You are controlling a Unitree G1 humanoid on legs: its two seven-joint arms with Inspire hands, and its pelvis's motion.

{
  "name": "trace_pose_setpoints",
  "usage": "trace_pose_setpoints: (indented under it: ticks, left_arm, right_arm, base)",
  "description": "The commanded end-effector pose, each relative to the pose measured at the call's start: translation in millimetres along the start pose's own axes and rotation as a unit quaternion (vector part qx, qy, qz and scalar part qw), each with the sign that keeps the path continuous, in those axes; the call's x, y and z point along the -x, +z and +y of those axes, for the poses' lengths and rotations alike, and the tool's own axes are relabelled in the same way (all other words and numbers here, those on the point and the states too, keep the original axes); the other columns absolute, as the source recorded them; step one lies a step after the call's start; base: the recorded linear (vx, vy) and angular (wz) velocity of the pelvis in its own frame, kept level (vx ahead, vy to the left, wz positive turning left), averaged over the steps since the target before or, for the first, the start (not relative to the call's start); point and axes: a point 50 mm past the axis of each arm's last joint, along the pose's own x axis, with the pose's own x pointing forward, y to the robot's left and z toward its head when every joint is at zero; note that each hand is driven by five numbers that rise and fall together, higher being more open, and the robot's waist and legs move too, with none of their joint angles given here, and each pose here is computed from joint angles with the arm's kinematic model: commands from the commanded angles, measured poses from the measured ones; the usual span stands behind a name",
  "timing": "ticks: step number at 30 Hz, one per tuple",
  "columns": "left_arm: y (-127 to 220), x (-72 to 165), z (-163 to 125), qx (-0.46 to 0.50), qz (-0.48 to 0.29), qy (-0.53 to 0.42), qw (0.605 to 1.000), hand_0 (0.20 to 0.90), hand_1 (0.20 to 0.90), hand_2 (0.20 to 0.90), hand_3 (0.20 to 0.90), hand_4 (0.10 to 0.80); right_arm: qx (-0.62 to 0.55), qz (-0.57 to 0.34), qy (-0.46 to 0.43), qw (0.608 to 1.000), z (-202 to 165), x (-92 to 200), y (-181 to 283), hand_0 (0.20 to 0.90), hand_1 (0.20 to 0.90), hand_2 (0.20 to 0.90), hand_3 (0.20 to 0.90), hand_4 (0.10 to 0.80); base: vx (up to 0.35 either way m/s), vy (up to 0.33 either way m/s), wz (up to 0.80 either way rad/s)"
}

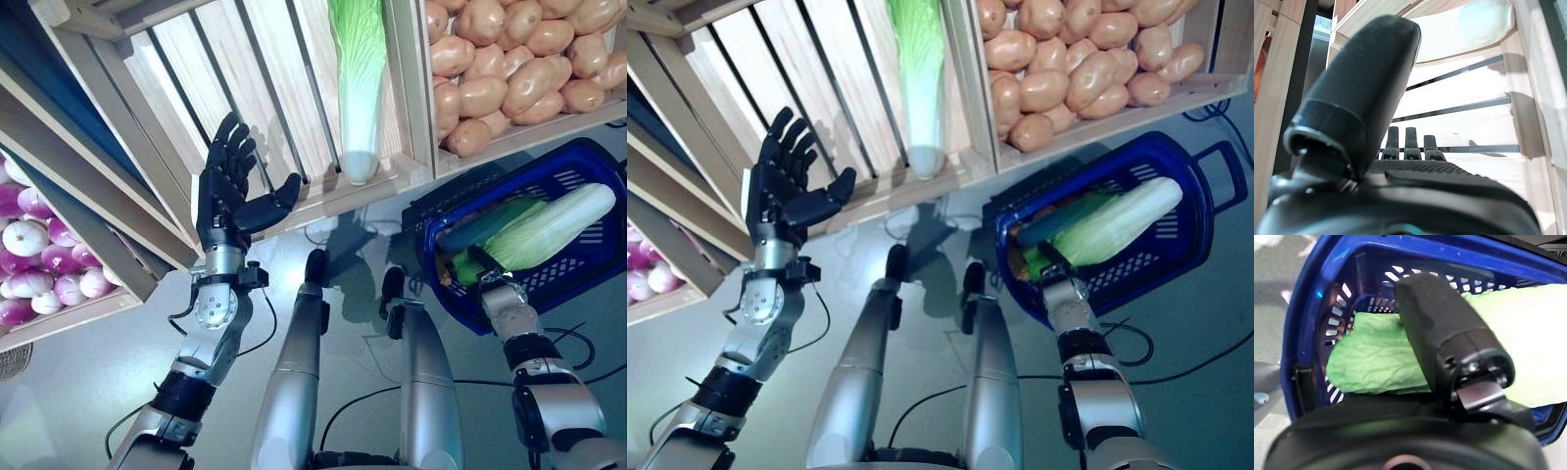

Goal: Put vegetables into the basket

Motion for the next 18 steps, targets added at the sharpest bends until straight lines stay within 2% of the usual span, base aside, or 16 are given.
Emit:
trace_pose_setpoints:
  ticks: [1,5,10,14,18]
  left_arm:
    - [34,-9,-19,0.053,-0.1,-0.028,0.993,0.9,0.9,0.9,0.9,0.8]
    - [33,-8,-19,0.052,-0.098,-0.039,0.993,0.9,0.9,0.9,0.9,0.8]
    - [45,-8,-22,-0.011,-0.146,-0.08,0.986,0.9,0.9,0.9,0.9,0.8]
    - [68,-13,-31,-0.097,-0.214,-0.134,0.963,0.9,0.9,0.9,0.9,0.8]
    - [91,-23,-39,-0.206,-0.264,-0.176,0.926,0.9,0.9,0.9,0.9,0.8]
  right_arm:
    - [0.022,-0.091,-0.075,0.993,-29,0,53,0.9,0.9,0.9,0.9,0.8]
    - [0.023,-0.08,-0.106,0.991,-37,-1,52,0.9,0.9,0.9,0.9,0.8]
    - [-0.035,-0.051,-0.144,0.988,-51,-4,50,0.9,0.9,0.9,0.9,0.8]
    - [-0.086,-0.045,-0.147,0.984,-56,-4,45,0.9,0.9,0.9,0.9,0.8]
    - [-0.083,-0.059,-0.142,0.985,-54,-3,42,0.9,0.9,0.9,0.9,0.8]
  base:
    - [0.0,0.0,0.0]
    - [0.0,0.0,0.0]
    - [0.0,0.0,0.0]
    - [-0.001,0.01,0.0]
    - [-0.001,0.054,-0.04]
